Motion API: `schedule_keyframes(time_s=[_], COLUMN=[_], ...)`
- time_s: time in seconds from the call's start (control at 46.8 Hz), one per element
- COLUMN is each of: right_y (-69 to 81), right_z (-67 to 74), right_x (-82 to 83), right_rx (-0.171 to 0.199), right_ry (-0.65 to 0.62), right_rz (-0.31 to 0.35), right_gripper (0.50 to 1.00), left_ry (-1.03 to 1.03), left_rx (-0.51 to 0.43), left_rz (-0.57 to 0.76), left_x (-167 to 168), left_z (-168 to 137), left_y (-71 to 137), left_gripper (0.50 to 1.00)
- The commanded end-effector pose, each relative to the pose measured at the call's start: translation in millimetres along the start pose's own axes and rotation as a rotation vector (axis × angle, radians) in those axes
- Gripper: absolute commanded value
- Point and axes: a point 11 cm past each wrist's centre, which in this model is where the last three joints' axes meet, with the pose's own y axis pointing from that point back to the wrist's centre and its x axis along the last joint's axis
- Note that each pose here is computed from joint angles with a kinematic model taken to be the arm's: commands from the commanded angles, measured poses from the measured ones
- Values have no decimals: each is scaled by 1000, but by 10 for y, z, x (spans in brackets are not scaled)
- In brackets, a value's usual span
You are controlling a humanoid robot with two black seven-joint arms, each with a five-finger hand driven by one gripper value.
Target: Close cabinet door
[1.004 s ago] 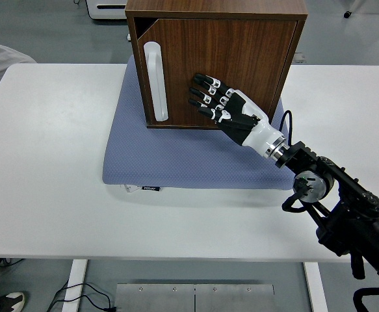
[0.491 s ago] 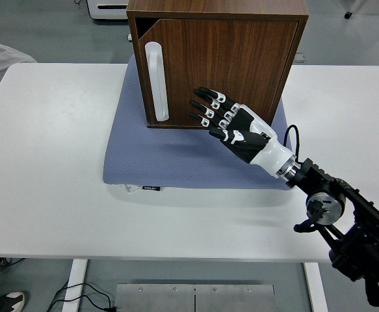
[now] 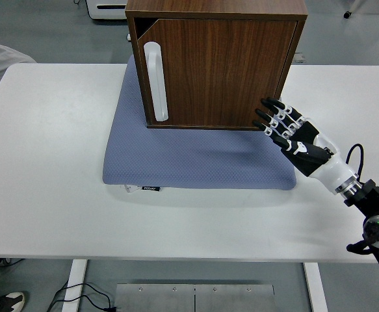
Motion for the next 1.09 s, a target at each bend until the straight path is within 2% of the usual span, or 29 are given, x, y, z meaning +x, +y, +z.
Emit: schedule_keyframes(time_s=[0.0,0.171,0.321,0.513,0.684,0.812,0.897,1.068], right_y=[106,260,387,544,478,372,257,173], right_z=[-26,-115,-179,-268,-112,79,99,71], right_x=[95,292,506,796,858,828,823,893], right_rx=[16,56,109,188,240,251,268,276], right_ry=[-5,-9,-52,-93,-166,-228,-253,-260], right_rz=[41,119,201,361,473,521,523,537], right_gripper=[1000,1000,1000,1000,1000,1000,1000,1000], left_ry=[-1,1,-1,1,-1,-1,-1,-1], left_rx=[1,1,0,1,1,1,0,1], left_rz=[0,0,0,0,0,0,2,0], left_x=[0,0,0,0,0,0,5,0], left_z=[-2,-2,0,-1,-2,-2,-1,-2], left_y=[0,0,0,0,0,0,0,0], left_gripper=[1000,1000,1000,1000,1000,1000,1000,1000])
